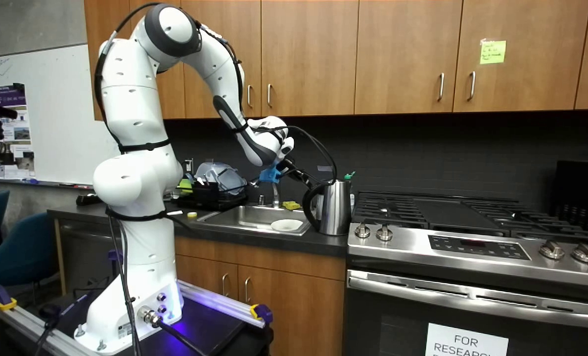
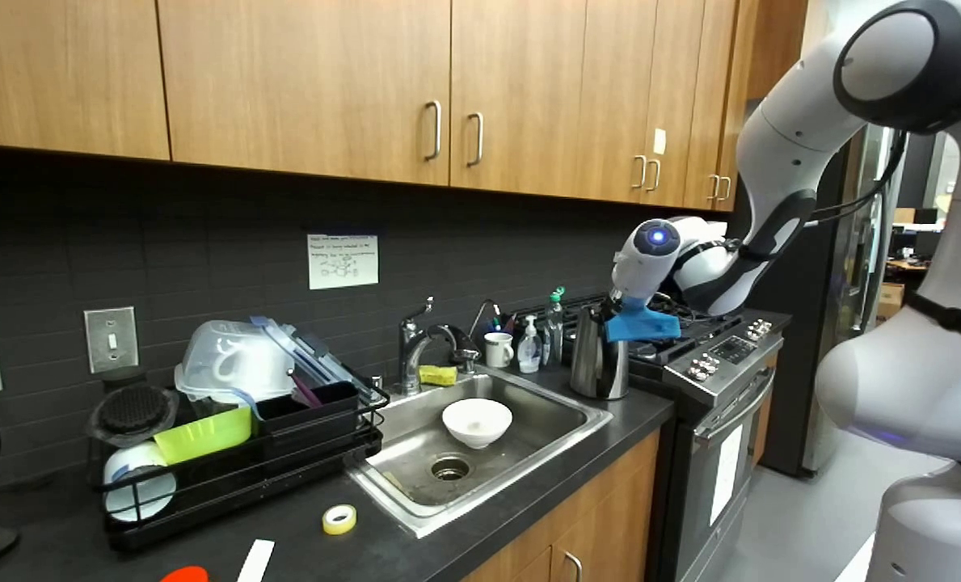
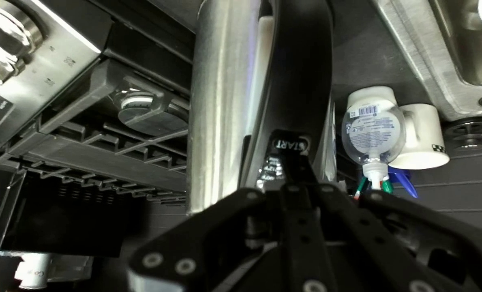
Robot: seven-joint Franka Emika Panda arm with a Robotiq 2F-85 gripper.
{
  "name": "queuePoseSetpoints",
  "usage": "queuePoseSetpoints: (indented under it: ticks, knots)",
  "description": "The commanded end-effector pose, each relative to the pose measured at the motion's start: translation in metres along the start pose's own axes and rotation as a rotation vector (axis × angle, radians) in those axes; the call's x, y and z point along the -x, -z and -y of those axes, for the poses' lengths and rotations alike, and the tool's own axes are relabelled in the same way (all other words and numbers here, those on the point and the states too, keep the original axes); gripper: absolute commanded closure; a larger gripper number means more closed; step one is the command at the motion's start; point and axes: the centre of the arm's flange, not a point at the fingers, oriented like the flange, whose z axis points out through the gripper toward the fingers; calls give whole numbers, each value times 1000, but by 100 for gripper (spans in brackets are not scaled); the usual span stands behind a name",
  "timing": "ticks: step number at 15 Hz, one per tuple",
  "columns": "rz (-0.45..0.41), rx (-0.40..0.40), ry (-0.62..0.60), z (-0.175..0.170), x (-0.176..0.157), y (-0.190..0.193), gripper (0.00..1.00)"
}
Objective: Press the button on the grey kettle
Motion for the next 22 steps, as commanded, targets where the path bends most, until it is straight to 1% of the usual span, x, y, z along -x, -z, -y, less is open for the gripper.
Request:
queuePoseSetpoints:
  ticks: [1,13,17,19,20,21,22]
  knots:
    - [-5,-19,-19,-3,4,-17,100]
    - [9,-22,-80,-9,8,-26,100]
    - [-3,-18,-79,-5,5,-17,100]
    - [13,-23,-83,-3,3,-14,100]
    - [22,-21,-99,-3,3,-15,75]
    - [28,-19,-104,-2,4,-15,74]
    - [39,-27,-113,-1,5,-15,68]
